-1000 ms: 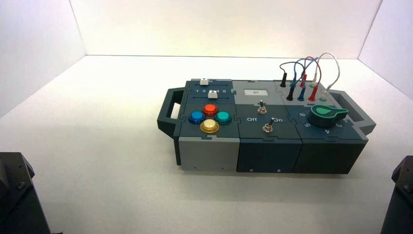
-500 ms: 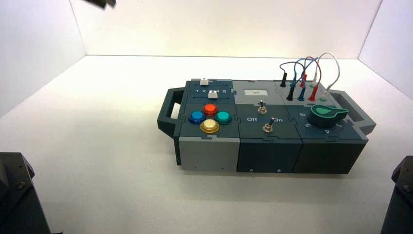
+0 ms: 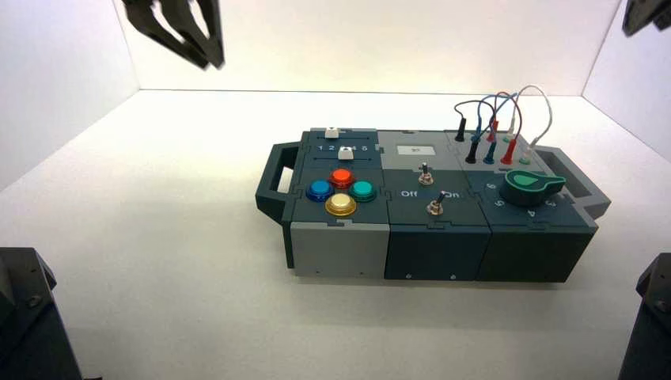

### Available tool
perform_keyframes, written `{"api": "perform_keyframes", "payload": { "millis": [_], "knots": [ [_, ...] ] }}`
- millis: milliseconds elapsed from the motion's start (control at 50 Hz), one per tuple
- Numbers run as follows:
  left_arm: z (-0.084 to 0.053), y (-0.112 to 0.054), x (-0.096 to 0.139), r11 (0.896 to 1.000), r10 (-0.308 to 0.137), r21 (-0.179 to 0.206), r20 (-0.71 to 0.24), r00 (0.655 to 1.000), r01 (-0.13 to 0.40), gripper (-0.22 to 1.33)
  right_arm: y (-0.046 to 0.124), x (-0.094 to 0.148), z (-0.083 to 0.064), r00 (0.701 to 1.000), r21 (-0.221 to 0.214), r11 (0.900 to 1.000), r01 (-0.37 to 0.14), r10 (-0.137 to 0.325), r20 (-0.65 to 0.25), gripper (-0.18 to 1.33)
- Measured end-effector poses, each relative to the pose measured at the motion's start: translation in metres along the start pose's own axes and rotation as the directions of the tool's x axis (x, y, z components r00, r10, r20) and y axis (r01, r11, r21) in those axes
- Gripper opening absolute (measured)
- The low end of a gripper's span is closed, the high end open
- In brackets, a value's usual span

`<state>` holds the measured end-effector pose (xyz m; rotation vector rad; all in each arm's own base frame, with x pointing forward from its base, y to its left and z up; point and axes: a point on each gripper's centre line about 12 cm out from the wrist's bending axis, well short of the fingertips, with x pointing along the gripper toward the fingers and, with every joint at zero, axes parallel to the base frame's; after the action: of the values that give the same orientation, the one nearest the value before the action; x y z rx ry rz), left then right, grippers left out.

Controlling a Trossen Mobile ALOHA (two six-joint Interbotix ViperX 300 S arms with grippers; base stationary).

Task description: Rotate the box clockwise.

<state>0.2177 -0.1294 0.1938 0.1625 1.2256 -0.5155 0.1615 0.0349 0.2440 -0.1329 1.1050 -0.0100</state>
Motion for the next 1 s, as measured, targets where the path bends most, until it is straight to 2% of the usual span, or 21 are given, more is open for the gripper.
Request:
{"api": "perform_keyframes", "payload": {
  "millis": [280,380,580,700,860,1000],
  "knots": [
    [0.001,0.000,0.019,1.000,-0.010,-0.013,-0.068,0.998,0.009,0.59,-0.002,0.021,0.004,0.995,0.023,0.9992,0.032,-0.030,-0.092,0.80],
    [0.005,-0.001,0.022,1.000,-0.010,-0.013,-0.077,0.997,0.009,0.59,0.002,0.031,0.014,0.991,0.021,0.9991,0.038,-0.035,-0.132,0.82],
    [0.016,0.000,0.030,1.000,-0.012,-0.017,-0.101,0.995,0.010,0.59,0.009,0.041,0.038,0.993,0.020,0.9995,0.026,-0.023,-0.115,0.86],
    [0.019,0.000,0.033,1.000,-0.012,-0.018,-0.111,0.994,0.010,0.59,0.005,0.055,0.046,0.992,0.047,0.9982,0.036,-0.030,-0.123,0.86],
    [0.022,0.000,0.039,1.000,-0.012,-0.016,-0.129,0.992,0.010,0.59,-0.010,0.077,0.043,0.977,0.096,0.9920,0.082,-0.061,-0.204,0.87],
    [0.022,-0.001,0.043,1.000,-0.013,-0.005,-0.142,0.990,0.013,0.59,-0.008,0.097,0.034,0.955,0.077,0.9925,0.095,-0.070,-0.288,0.86]
  ]
}}
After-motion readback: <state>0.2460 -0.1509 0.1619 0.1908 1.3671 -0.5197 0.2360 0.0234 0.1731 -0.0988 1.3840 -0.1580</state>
